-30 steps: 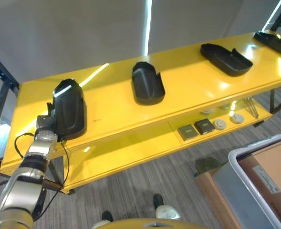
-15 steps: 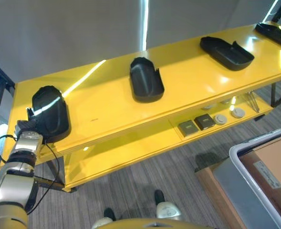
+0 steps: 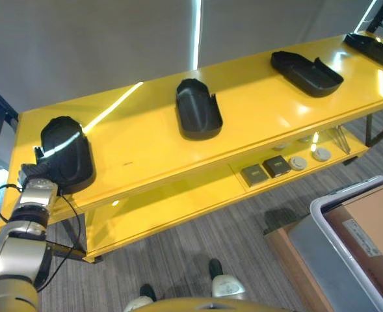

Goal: Move parts from the plastic box to the shelf.

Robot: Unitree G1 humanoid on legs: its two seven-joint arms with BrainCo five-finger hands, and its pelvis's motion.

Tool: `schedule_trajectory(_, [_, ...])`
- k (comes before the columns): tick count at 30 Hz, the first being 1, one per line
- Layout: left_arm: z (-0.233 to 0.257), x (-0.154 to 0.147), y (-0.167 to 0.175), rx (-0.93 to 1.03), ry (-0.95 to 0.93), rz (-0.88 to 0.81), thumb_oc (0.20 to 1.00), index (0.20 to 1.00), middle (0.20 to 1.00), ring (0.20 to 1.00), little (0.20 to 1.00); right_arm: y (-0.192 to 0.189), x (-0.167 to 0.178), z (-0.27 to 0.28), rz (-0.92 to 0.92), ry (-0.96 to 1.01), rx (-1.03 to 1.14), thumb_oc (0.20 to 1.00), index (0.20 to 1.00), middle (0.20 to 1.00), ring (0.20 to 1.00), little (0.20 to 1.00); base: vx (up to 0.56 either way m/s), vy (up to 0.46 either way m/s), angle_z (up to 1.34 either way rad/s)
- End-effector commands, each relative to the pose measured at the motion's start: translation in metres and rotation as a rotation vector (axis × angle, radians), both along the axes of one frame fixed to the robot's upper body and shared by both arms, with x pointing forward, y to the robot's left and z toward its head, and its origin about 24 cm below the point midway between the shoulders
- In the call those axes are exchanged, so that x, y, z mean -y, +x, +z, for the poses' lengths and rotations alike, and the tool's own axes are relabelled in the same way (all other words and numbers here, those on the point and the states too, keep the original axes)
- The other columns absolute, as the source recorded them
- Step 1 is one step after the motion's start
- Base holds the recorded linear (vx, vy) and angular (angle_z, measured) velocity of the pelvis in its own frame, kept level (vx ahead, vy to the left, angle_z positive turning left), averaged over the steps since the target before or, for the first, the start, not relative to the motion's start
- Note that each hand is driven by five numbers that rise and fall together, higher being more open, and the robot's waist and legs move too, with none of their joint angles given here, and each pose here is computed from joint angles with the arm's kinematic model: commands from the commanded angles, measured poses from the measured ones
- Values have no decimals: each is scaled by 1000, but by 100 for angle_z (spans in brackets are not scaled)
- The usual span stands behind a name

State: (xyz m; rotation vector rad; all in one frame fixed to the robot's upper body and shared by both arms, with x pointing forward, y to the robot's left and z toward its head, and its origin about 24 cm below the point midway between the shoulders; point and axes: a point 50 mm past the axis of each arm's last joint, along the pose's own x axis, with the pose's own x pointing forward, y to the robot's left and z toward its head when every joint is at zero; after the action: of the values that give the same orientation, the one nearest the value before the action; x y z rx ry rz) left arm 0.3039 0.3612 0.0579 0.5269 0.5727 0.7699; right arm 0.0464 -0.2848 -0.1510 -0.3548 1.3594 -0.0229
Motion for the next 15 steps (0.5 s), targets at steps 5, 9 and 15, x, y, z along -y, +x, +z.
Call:
schedule_trajectory(5, [53, -2, 27, 187, 64, 55, 200, 200, 200, 200, 200, -14, 6, 1, 46, -18, -62, 1000, 1000, 1000, 1000, 1000, 11, -24, -1])
schedule_trajectory(9, [53, -4, 27, 185, 56, 68, 200, 200, 200, 200, 200, -16, 7, 1, 45, -22, -64, 1000, 1000, 1000, 1000, 1000, 4, -9, -4])
schedule_trajectory(15, [52, -7, 25, 170, 57, 80, 200, 200, 200, 200, 200, -17, 8, 1, 43, -22, -62, 1000, 1000, 1000, 1000, 1000, 3, -2, -1])
